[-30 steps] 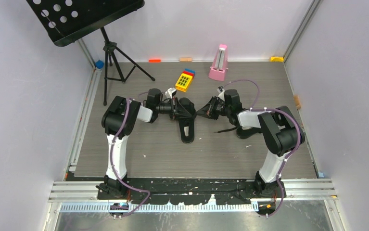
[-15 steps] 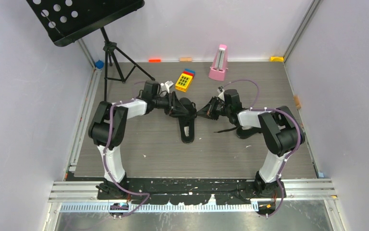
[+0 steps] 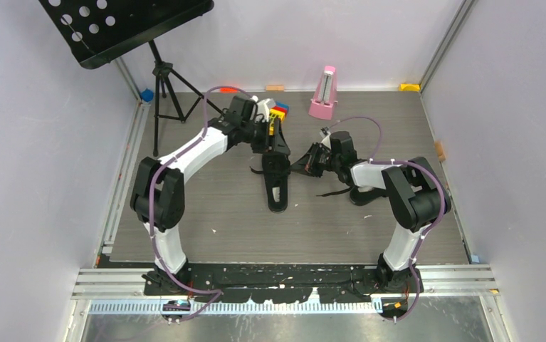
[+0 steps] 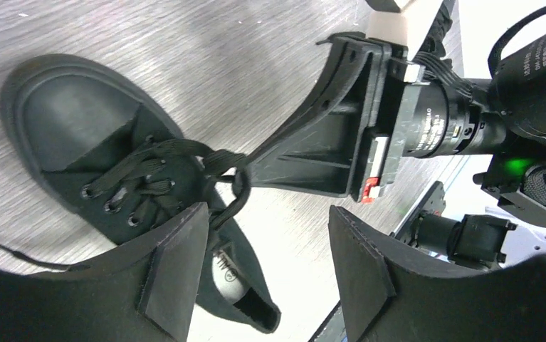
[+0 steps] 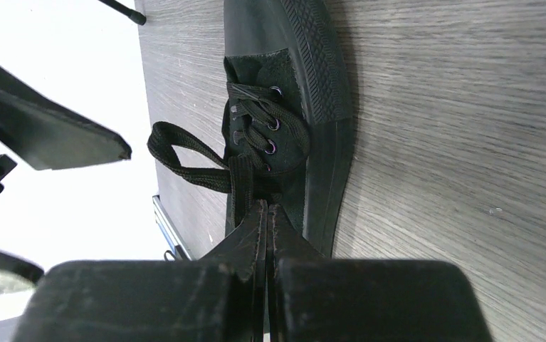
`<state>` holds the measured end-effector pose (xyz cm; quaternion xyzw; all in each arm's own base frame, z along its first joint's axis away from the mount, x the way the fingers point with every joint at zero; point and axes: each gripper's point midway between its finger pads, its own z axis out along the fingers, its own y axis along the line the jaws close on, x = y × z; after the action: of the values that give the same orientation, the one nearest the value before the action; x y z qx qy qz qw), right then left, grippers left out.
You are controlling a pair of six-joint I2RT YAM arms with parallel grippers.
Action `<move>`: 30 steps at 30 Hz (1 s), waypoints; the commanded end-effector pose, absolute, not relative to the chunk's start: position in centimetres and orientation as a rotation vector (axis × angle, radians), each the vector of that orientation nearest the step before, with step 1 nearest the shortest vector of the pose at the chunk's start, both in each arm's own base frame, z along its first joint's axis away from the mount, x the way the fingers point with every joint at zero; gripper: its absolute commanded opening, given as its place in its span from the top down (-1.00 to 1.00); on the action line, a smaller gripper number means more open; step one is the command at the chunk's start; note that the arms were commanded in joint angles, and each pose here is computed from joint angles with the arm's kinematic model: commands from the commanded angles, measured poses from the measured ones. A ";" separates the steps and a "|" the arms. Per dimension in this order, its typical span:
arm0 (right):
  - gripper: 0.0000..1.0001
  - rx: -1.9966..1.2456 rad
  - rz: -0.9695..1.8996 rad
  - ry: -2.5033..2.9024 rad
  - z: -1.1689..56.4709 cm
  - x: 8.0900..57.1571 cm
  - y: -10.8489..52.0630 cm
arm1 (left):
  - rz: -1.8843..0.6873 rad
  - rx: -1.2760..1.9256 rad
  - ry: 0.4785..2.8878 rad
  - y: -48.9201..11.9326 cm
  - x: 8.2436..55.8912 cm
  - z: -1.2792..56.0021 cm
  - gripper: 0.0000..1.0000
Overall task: Tie the shoes
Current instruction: Tie the shoelace on the shoe.
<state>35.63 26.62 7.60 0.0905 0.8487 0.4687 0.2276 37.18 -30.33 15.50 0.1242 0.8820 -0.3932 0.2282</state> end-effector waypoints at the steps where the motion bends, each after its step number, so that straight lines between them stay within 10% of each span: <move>1: 1.00 0.167 1.313 2.241 11.2 36.5 27.4 | -0.957 0.390 2.481 -30.7 37.5 13.9 -0.30; 19: 1.00 0.166 1.313 2.241 11.1 36.5 27.4 | -0.975 0.352 2.503 -32.5 39.1 12.9 -0.12; 30: 1.00 0.174 1.313 2.234 11.3 36.5 27.3 | -0.965 0.333 2.540 -32.3 39.1 12.4 0.56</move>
<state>35.46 26.83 7.58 0.0876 0.8494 0.4688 0.2261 38.40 -32.08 10.90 0.1154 0.9151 -0.3372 0.1884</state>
